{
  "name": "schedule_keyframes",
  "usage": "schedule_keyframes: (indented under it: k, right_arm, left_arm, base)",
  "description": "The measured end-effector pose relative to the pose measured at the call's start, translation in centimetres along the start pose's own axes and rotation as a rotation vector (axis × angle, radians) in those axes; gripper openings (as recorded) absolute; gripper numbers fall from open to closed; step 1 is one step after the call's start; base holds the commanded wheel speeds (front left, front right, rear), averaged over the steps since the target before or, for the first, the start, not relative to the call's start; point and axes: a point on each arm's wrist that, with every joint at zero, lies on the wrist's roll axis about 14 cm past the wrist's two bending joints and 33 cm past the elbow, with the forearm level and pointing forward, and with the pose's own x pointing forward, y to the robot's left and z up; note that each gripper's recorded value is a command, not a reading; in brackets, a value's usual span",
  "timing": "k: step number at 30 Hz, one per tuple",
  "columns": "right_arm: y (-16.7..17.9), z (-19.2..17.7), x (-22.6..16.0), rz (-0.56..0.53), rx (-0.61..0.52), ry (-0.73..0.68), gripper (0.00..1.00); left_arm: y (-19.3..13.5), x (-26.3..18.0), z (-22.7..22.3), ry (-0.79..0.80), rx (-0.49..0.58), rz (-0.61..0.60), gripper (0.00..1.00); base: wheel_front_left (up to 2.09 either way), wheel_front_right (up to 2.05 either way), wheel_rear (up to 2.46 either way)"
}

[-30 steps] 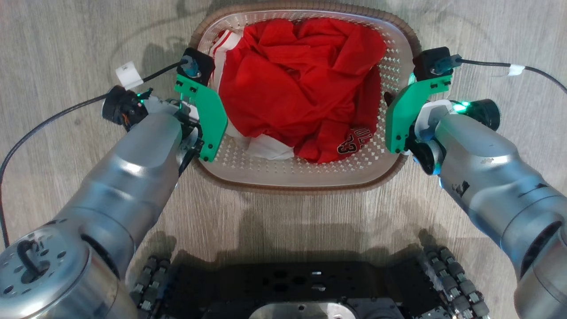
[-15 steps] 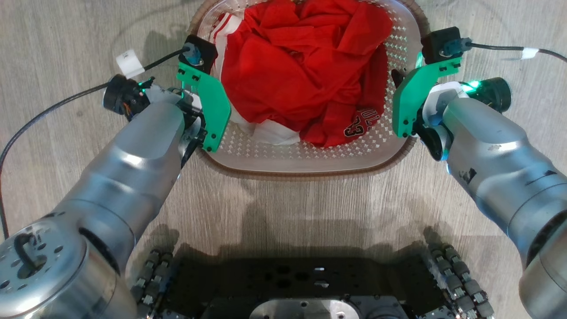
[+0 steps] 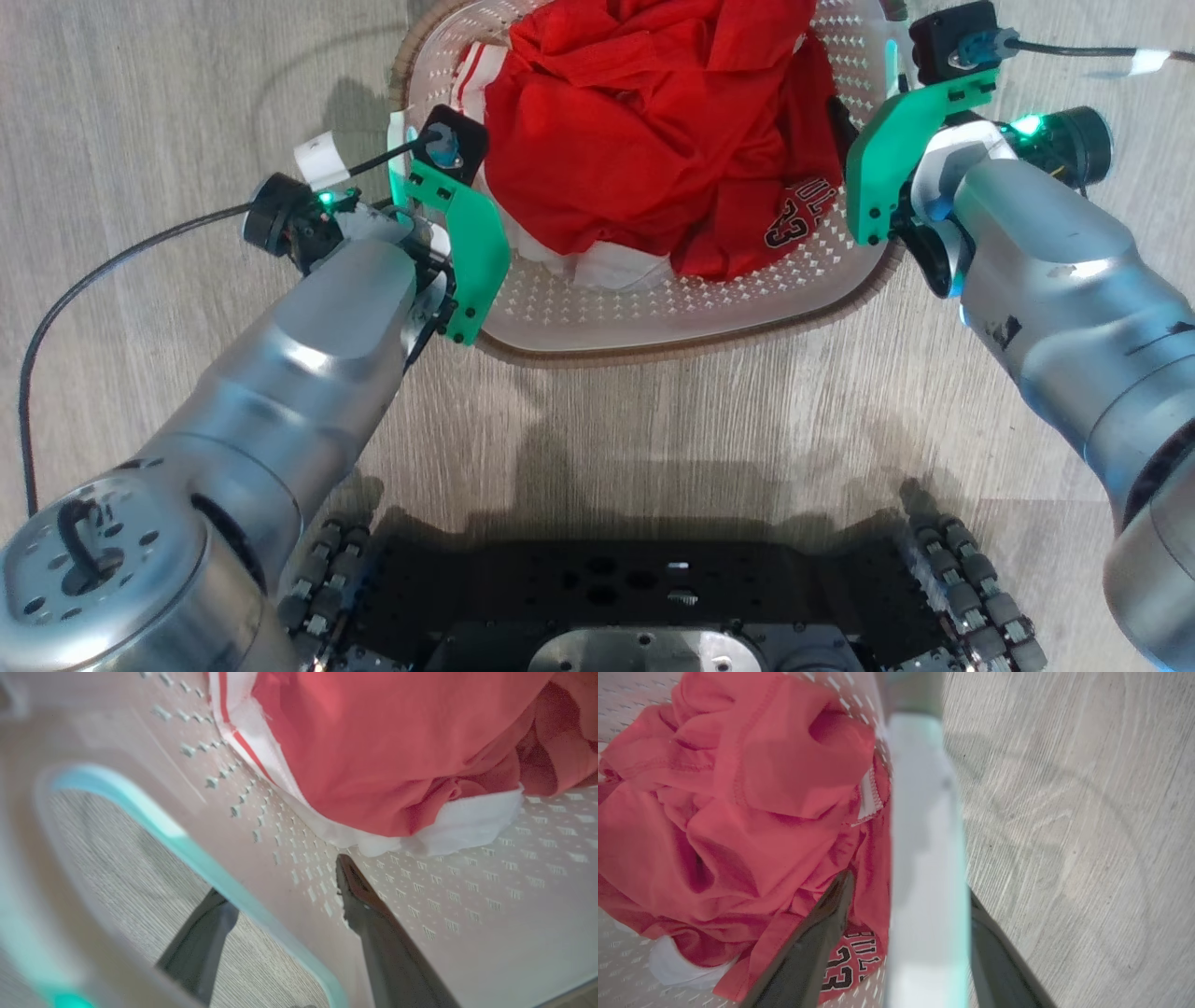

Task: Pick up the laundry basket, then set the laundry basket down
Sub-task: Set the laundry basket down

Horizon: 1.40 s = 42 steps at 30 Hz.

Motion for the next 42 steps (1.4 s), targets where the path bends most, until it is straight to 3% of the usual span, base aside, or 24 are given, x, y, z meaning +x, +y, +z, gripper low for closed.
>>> schedule_keyframes:
  k: [25,42]
  right_arm:
    - [0.5,-1.8,-0.5,-0.002,0.068,0.063,1.0]
    - [2.6,1.0,-6.4,-0.023,0.098,-0.019,1.0]
  left_arm:
    - [1.2,-0.4,1.3,-0.068,0.002,0.068,1.0]
    - [0.5,-6.4,3.4,-0.167,0.026,0.116,1.0]
  base:
    - [0.0,0.0,0.0]
    - [0.0,0.0,0.0]
